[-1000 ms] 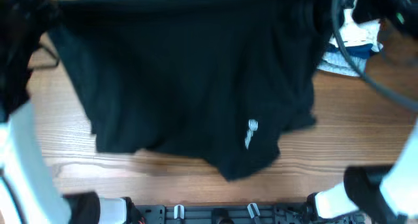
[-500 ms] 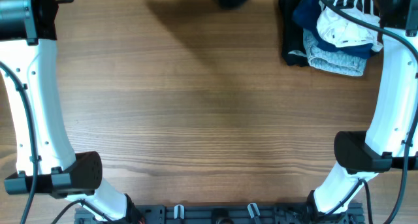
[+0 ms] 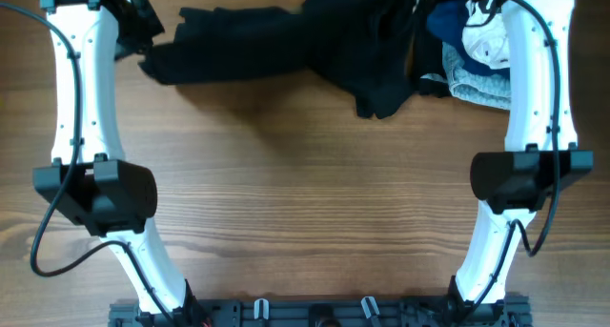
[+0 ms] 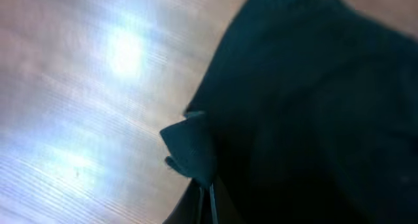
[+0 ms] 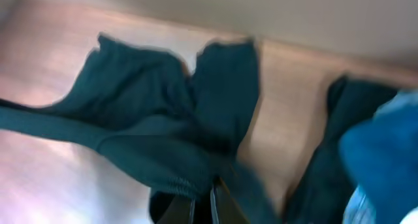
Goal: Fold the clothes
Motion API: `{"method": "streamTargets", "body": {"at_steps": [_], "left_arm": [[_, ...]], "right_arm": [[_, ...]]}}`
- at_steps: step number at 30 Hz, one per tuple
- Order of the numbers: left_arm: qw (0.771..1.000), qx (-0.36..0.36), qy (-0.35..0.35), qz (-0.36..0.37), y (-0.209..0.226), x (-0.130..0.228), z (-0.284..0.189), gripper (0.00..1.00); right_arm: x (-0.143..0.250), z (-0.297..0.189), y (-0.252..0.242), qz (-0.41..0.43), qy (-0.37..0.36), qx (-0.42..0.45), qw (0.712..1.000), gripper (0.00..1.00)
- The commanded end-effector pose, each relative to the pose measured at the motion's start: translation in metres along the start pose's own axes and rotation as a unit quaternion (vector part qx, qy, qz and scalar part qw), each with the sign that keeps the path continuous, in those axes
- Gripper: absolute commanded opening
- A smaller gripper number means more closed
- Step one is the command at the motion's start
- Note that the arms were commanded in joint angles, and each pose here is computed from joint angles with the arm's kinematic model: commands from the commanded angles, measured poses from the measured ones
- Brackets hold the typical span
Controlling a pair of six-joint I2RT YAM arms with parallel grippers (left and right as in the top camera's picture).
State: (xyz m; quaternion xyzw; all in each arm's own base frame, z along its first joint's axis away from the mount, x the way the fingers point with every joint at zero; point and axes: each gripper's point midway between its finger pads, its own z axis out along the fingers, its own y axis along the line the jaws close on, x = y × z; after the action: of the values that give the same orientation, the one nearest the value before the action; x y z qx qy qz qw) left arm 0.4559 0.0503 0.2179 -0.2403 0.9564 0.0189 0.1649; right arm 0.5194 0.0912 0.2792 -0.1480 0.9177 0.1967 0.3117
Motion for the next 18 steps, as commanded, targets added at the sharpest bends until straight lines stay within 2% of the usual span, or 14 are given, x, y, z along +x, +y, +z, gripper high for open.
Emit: {"method": "streamTargets", "body": {"at_steps": [1,4,9,14,18], "left_arm": [[1.0,0.011,0.026,0.001,0.007,0.017,-0.021,0.04],[0.996,-0.012,0.085,0.006,0.019,0.046,-0.024,0.04],[0.997,-0.008,0.078,0.011,0.024,0.057,-0.044,0.04],[0.995,-0.049,0.081,0.008,0.058,0.097,-0.067,0.04],[0.993,-0.062,0.101,-0.019,0.079,0.138,-0.069,0.04]], "right_arm": [[0.008,-0.028,0.016,-0.004,0.009,-0.021,1.0,0.04],[0.031,-0.04,0.026,0.005,0.051,-0.029,0.998,0.04],[0.048,-0.064,0.041,0.019,0.075,-0.026,0.997,0.05],[0.049,-0.091,0.045,0.056,0.061,0.03,0.996,0.04],[0.083,-0.107,0.05,0.08,0.097,0.092,0.988,0.04]]}}
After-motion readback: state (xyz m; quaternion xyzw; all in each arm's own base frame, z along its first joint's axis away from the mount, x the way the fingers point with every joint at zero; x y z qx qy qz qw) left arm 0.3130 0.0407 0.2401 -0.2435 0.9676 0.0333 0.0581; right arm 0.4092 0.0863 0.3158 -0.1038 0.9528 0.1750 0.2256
